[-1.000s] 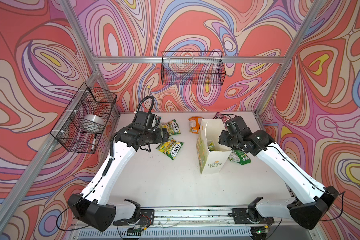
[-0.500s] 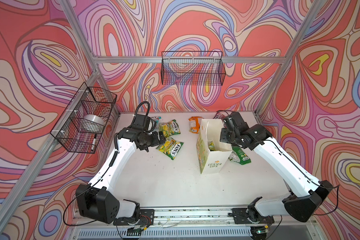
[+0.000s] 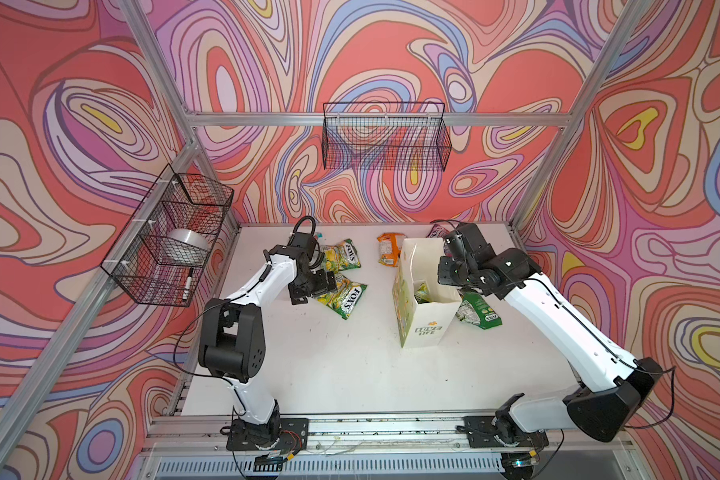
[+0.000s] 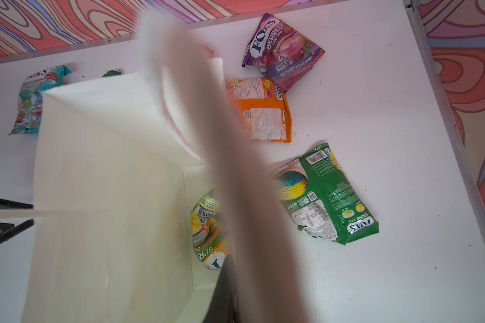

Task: Place the snacks into the paper bag
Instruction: 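Withdraw the left gripper and lower it toward another Spring Tea packet, then grasp the second Spring Tea packet with the left gripper and lift it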

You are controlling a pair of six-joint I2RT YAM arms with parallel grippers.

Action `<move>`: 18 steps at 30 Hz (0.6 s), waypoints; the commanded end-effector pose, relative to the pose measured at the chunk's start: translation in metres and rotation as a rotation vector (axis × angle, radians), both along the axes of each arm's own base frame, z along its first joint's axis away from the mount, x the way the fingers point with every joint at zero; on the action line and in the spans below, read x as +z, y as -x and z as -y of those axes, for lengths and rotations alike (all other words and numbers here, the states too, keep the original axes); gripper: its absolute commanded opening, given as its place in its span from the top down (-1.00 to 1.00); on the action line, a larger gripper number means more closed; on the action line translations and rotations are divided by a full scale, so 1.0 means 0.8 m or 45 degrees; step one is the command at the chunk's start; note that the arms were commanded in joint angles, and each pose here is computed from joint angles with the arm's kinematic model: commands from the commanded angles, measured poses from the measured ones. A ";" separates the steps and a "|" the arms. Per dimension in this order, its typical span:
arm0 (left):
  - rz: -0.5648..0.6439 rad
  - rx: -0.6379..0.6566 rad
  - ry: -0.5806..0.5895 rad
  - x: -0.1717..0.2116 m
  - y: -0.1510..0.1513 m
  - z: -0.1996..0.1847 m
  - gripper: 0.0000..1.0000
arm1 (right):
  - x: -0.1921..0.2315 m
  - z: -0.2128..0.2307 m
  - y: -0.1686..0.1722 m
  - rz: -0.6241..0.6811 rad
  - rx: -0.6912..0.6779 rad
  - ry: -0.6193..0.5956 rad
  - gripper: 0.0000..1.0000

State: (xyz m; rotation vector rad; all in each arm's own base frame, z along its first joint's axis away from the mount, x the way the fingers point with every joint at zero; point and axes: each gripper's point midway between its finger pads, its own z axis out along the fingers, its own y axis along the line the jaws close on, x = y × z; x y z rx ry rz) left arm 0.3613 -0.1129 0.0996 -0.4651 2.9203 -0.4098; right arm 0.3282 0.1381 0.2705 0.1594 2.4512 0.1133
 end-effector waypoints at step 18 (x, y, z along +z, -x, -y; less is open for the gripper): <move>-0.192 0.695 -0.169 -0.057 -0.028 0.032 -1.00 | -0.006 -0.017 0.013 0.000 0.061 -0.124 1.00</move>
